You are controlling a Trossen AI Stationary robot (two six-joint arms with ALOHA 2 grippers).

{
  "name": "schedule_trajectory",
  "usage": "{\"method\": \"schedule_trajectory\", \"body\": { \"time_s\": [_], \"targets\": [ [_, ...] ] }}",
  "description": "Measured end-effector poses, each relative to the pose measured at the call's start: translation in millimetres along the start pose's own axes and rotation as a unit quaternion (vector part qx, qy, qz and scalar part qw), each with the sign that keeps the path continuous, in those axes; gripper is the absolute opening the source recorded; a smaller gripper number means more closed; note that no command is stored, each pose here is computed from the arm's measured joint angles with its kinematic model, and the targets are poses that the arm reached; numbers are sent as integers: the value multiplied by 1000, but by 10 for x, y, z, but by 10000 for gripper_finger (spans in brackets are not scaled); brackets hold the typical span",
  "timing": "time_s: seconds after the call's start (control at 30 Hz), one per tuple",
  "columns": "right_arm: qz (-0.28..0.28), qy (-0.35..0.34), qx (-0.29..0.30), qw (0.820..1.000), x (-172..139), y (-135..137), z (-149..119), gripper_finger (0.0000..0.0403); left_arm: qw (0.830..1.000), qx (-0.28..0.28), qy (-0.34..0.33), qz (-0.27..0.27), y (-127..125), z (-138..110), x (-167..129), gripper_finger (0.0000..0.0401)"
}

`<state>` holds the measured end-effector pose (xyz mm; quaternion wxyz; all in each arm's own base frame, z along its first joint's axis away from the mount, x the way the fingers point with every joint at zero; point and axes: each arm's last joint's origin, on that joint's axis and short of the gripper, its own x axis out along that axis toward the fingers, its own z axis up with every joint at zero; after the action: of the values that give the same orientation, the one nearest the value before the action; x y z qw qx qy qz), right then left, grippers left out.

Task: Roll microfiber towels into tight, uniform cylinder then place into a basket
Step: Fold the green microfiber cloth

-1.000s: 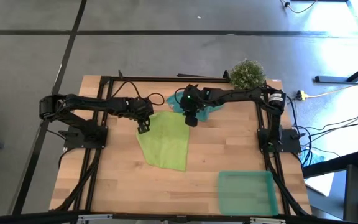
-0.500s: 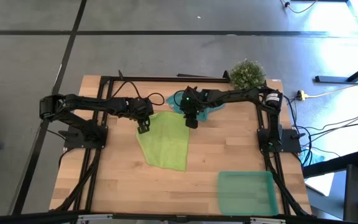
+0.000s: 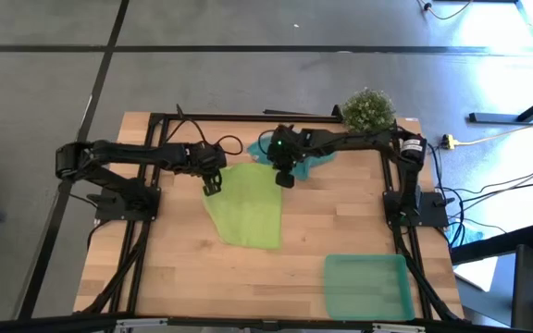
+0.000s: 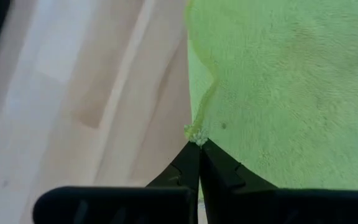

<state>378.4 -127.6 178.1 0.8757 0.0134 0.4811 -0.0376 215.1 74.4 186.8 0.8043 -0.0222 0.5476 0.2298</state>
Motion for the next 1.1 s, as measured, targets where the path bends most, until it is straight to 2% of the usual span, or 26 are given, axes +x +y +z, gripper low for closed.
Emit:
{"method": "schedule_trajectory", "body": {
  "time_s": [0.17, 0.3, 0.43, 0.6, 0.67, 0.73, 0.87, 0.93, 1.1],
  "targets": [
    [-38, -14, -28, 999, -378, -7, 302, 6, 998, -24, -23, 50, 112, 157, -345, 1],
    [-88, -20, -45, 995, -693, -37, 561, 4, 994, -36, -54, 91, 219, 290, -672, 1],
    [-141, -40, -65, 987, -979, -78, 788, 4, 982, -49, -91, 157, 341, 420, -993, 0],
    [-196, -76, -84, 974, -1321, -113, 1022, 4, 966, -52, -124, 221, 486, 571, -1255, 0],
    [-214, -87, -83, 969, -1425, -121, 1083, 4, 956, -59, -133, 254, 538, 608, -1335, 0],
    [-243, -93, -84, 962, -1520, -134, 1134, 4, 957, -41, -124, 258, 583, 616, -1392, 0],
    [-281, -101, -91, 950, -1657, -152, 1201, 4, 940, -72, -138, 303, 680, 664, -1518, 0],
    [-308, -97, -86, 942, -1689, -166, 1212, 4, 939, -67, -138, 308, 711, 675, -1554, 0],
    [-309, -92, -104, 941, -1699, -213, 1207, 4, 933, -88, -143, 320, 799, 690, -1581, 0]
  ]
}}
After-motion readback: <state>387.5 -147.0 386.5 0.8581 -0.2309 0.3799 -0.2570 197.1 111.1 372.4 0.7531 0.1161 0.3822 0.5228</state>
